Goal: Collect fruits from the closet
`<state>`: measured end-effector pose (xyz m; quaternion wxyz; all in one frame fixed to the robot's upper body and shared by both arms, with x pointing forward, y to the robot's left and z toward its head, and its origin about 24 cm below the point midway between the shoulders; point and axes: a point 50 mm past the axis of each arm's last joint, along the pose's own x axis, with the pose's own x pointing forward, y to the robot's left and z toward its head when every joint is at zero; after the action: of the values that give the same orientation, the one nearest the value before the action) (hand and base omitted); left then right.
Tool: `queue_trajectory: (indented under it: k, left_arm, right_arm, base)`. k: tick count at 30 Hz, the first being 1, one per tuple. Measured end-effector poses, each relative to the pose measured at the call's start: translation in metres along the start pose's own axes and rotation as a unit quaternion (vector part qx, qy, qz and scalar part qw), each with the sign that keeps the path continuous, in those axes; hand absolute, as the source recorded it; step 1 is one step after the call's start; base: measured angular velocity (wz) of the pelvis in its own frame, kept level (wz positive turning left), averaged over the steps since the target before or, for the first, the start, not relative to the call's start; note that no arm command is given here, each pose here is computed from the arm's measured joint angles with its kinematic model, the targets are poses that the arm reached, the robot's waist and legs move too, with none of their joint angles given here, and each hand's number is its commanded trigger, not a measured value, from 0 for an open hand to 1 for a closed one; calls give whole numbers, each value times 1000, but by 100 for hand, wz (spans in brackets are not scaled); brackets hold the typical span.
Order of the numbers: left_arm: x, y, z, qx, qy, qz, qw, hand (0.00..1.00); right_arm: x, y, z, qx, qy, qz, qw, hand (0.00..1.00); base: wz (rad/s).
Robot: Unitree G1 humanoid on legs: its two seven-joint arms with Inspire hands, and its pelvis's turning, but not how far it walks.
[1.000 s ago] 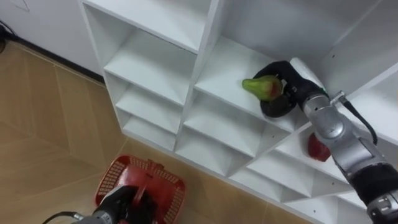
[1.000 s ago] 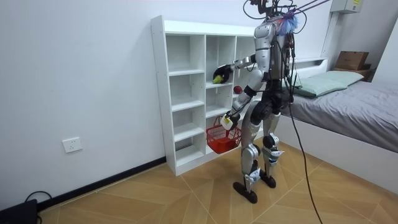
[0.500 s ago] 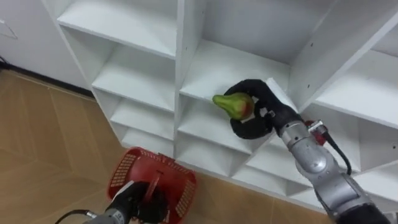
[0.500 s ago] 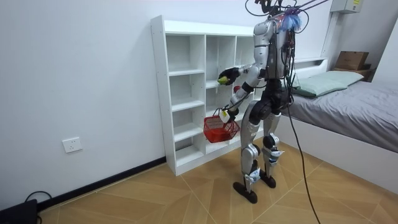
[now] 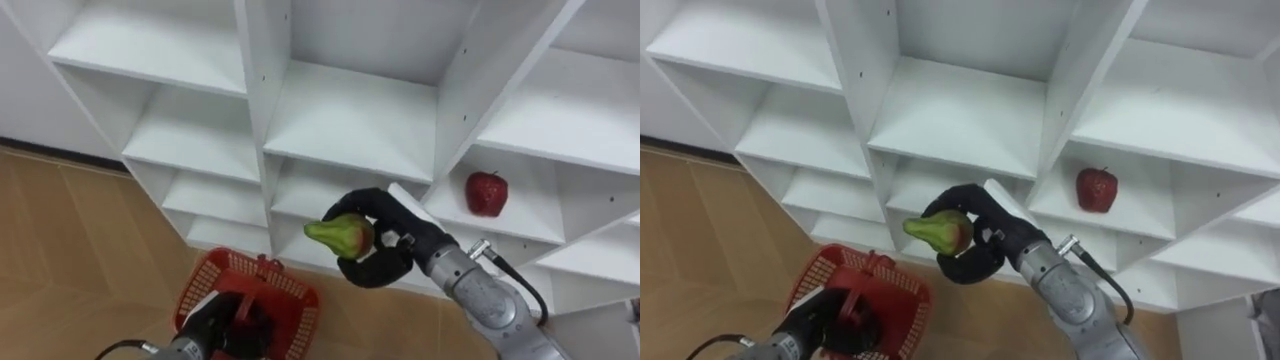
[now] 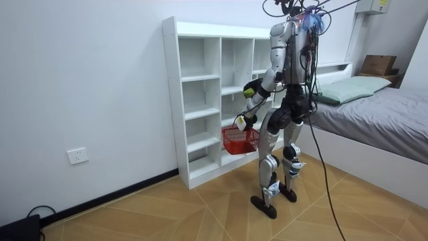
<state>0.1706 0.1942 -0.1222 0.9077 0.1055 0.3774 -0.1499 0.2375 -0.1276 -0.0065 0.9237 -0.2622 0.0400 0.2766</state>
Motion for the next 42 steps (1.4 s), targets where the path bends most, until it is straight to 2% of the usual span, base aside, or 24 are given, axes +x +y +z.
queue_trajectory:
  k: [18,33,42]
  left_arm:
    - [1,-11,-9,-4,20,-15,1000,100]
    - [6,-16,19,-16,-42,-25,999,100]
    - [6,-17,18,-30,-43,-37,998,100]
  right_arm:
    - [-18,21,-20,-1,44,35,998,100]
    - [-29,39,-50,-17,116,79,990,100]
    - [-39,44,-81,-27,188,100,977,100]
  base:
    - [-3]
    - [-4]
    - [0]
